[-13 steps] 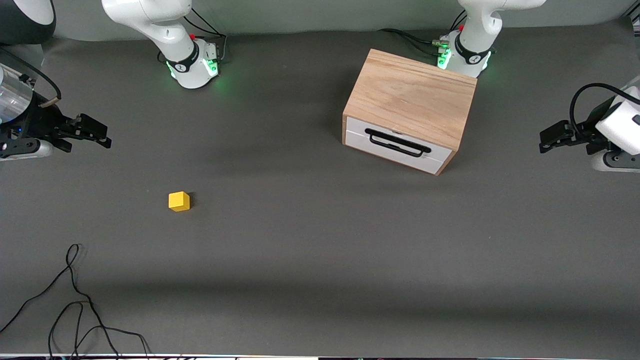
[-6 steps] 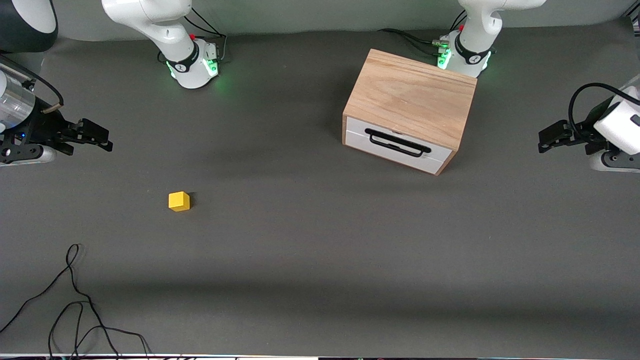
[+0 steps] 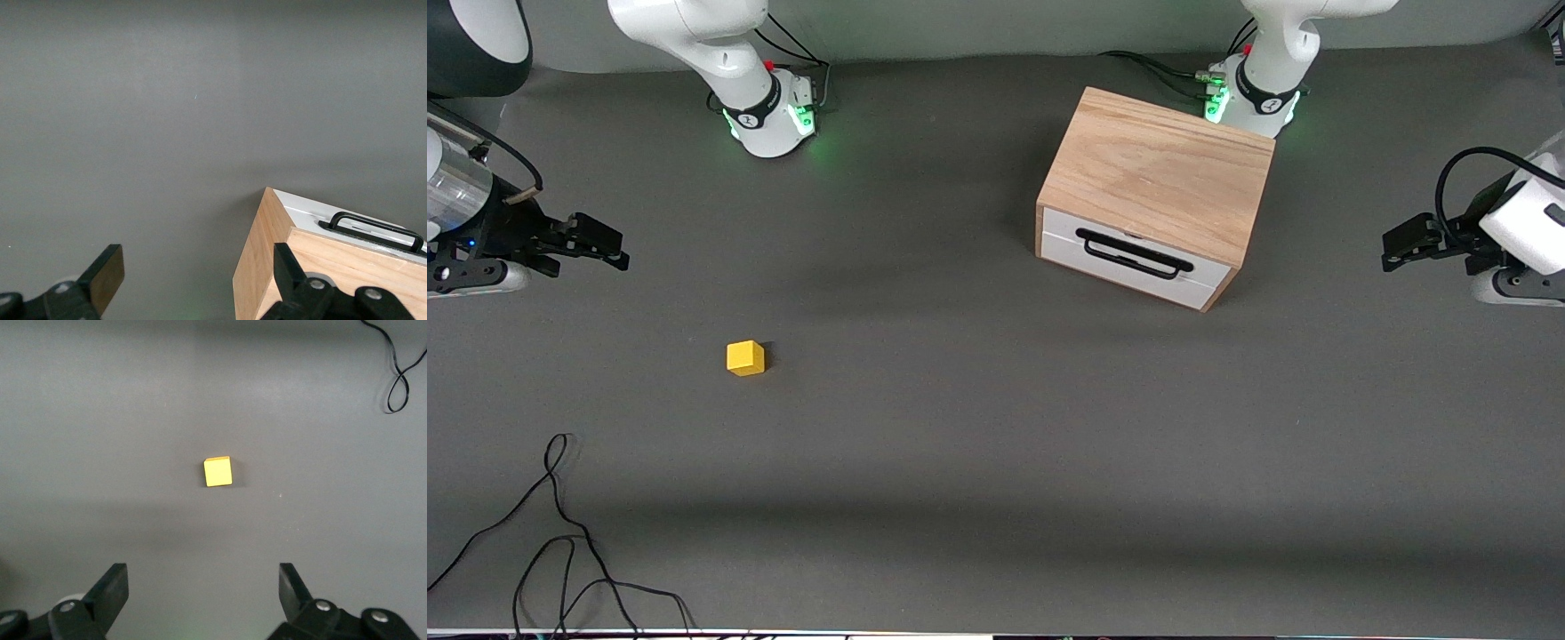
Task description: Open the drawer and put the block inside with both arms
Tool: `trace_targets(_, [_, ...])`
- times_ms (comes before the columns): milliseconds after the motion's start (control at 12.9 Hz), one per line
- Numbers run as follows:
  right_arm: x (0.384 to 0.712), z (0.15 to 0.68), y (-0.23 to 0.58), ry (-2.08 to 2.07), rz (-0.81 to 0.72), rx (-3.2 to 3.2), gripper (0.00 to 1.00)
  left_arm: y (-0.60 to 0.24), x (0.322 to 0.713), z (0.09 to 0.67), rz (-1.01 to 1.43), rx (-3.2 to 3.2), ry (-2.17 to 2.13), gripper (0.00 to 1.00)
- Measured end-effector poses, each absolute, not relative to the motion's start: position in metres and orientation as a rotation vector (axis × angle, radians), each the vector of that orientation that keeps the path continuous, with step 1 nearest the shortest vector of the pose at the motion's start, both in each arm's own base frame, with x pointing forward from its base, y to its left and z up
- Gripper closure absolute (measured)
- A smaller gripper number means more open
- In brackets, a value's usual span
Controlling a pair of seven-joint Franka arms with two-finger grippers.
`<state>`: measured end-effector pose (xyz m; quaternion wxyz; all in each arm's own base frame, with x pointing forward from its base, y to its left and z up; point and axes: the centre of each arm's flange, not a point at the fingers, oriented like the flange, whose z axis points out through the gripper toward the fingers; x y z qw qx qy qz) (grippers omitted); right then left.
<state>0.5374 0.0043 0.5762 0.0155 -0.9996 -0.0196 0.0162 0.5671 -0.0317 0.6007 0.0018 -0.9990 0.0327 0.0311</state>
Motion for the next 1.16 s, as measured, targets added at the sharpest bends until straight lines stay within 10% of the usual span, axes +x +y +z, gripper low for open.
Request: trace_targets(1163, [0.541, 0.568, 0.004, -0.060, 0.066, -3.113, 0.00, -0.051, 0.566, 0.601, 0.097, -3.137, 0.155, 0.00])
